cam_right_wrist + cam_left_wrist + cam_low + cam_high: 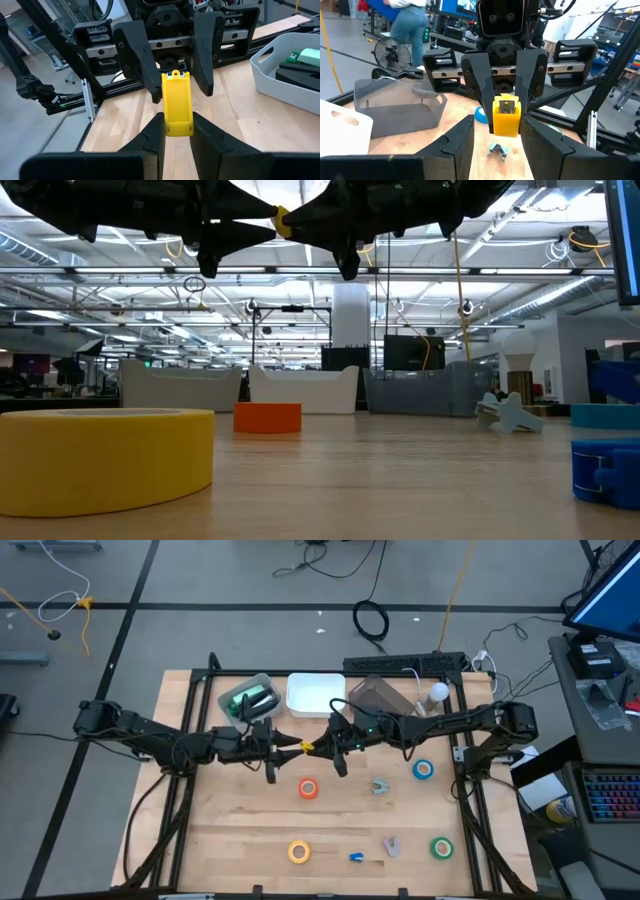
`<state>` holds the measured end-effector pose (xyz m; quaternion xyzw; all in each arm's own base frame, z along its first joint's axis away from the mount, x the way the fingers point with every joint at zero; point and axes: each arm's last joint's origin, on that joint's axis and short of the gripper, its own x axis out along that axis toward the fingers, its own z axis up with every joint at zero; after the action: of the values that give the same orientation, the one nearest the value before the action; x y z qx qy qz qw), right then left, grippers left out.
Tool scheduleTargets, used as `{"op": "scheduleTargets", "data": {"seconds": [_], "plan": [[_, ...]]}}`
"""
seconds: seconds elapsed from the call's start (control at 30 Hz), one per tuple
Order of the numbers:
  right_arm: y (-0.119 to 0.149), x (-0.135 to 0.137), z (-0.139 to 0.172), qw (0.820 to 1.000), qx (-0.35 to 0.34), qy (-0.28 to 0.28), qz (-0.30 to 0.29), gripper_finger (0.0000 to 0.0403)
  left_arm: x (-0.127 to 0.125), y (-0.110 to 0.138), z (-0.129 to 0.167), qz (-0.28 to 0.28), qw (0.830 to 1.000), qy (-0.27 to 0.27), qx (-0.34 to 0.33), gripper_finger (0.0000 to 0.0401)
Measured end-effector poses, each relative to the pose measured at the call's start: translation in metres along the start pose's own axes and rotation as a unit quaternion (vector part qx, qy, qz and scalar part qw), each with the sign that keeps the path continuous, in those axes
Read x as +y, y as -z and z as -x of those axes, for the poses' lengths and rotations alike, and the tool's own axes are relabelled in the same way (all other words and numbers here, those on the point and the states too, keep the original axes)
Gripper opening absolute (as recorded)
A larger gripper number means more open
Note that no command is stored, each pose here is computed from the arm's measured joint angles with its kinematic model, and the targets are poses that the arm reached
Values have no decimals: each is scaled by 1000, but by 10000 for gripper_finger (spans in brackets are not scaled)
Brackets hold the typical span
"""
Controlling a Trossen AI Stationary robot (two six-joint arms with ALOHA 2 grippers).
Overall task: Pick and place Stapler, Stapler remover, tape
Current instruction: Put the yellow stapler into the gray bin
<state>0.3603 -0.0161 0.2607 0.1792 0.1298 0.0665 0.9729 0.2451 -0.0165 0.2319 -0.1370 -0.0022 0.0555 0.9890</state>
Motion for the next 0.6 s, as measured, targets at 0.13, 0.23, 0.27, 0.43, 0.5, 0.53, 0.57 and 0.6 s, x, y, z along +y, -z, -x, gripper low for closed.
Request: {"op": "scheduleTargets", "data": {"seconds": [0.13, 0.23, 0.27, 0.43, 0.5, 0.53, 0.57, 0.6], "plan": [[0, 0, 0, 1000, 0, 0, 0, 59, 0, 0, 0, 7, 1000, 0, 0, 159], [0, 0, 0, 1000, -1, 2, 0, 59, -1, -2, -1, 12, 1000, 1, -2, 159], [0, 0, 0, 1000, -1, 2, 0, 59, -2, -5, -2, 11, 1000, 2, -5, 159], [0, -1, 0, 1000, -1, 4, 0, 59, -7, -15, -14, -25, 1000, 1, 0, 159], [0, -1, 0, 1000, 0, 6, 0, 59, -8, -15, -18, -31, 999, -4, 19, 159], [0, -1, 0, 1000, 1, 7, 0, 59, -8, -14, -20, -29, 999, -6, 28, 159], [0, -1, 0, 1000, 1, 10, 0, 59, -8, -13, -20, -28, 999, -9, 38, 159], [1, -2, 0, 1000, 0, 14, 1, 59, -8, -12, -20, -28, 998, -12, 48, 159]]}}
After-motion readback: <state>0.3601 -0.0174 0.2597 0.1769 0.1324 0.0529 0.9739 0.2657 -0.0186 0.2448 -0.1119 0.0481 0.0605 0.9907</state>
